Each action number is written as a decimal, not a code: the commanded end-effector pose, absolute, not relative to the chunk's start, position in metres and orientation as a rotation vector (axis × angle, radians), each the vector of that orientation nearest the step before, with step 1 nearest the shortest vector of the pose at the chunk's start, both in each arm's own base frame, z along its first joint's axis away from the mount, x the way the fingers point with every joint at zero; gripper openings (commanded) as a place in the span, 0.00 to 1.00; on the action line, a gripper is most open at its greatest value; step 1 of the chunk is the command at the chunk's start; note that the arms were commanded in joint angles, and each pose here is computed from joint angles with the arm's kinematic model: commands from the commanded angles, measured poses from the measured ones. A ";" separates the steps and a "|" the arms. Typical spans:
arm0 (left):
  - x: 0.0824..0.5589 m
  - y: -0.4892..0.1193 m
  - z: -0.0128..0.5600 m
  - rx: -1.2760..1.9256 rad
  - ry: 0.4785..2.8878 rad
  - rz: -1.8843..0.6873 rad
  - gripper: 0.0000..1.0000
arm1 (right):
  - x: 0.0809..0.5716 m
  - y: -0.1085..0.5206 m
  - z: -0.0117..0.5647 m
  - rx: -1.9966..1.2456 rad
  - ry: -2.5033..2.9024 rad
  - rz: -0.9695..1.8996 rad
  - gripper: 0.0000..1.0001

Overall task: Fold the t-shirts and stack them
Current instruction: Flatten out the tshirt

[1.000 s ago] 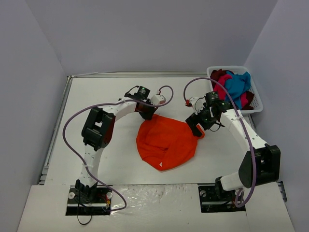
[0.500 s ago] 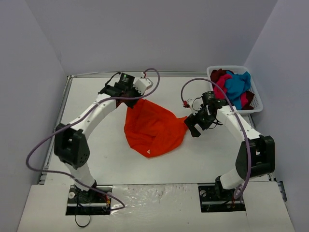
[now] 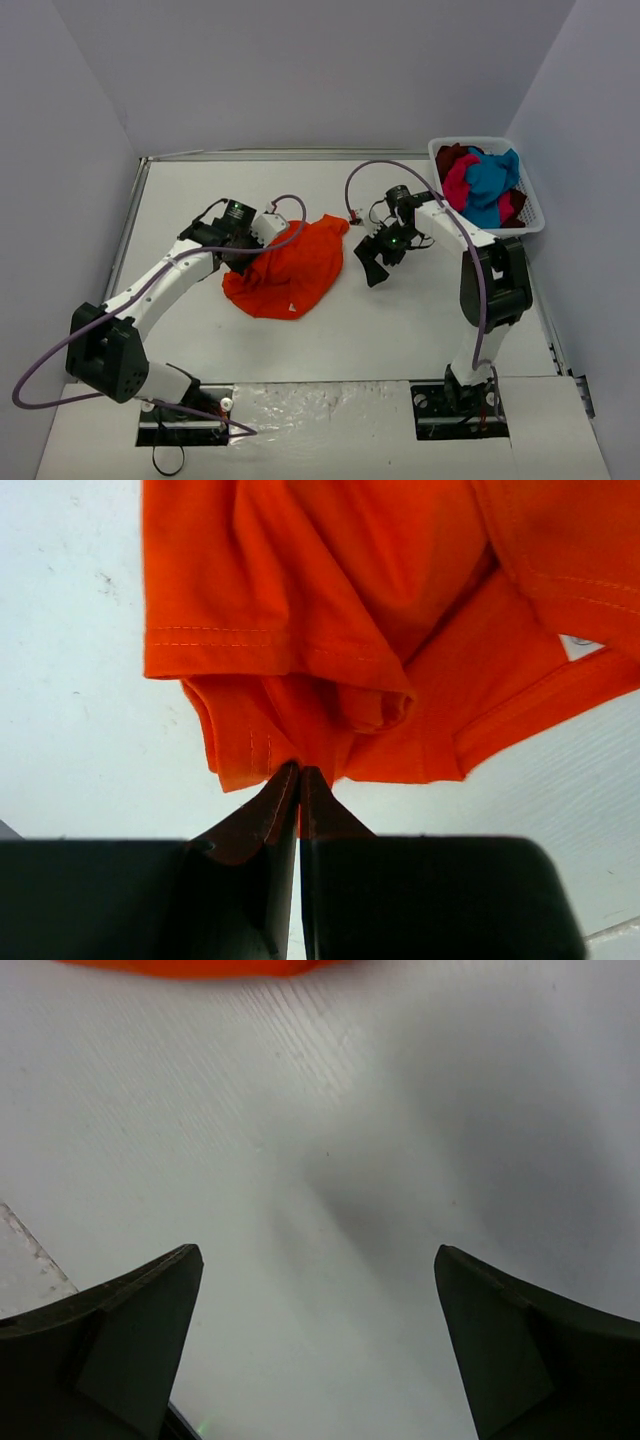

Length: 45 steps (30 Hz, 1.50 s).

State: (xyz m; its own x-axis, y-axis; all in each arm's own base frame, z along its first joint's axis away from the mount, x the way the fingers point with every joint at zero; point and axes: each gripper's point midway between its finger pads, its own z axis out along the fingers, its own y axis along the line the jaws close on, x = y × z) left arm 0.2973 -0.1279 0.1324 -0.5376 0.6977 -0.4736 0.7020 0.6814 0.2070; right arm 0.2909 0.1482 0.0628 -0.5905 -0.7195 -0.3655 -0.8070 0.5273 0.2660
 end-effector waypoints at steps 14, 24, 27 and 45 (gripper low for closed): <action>0.299 -0.109 0.150 0.966 2.356 -0.028 0.02 | 0.315 0.250 0.061 -1.356 2.460 1.091 0.86; 0.300 -0.106 0.145 0.945 2.359 -0.059 0.02 | 0.299 0.276 0.026 -1.478 2.520 1.058 0.57; 0.297 -0.106 0.143 0.964 2.362 -0.069 0.02 | 0.305 0.267 0.022 -1.476 2.553 0.982 0.22; 0.185 -0.195 0.154 1.531 2.079 -0.843 0.02 | 0.454 0.255 0.084 -1.125 2.422 0.770 0.00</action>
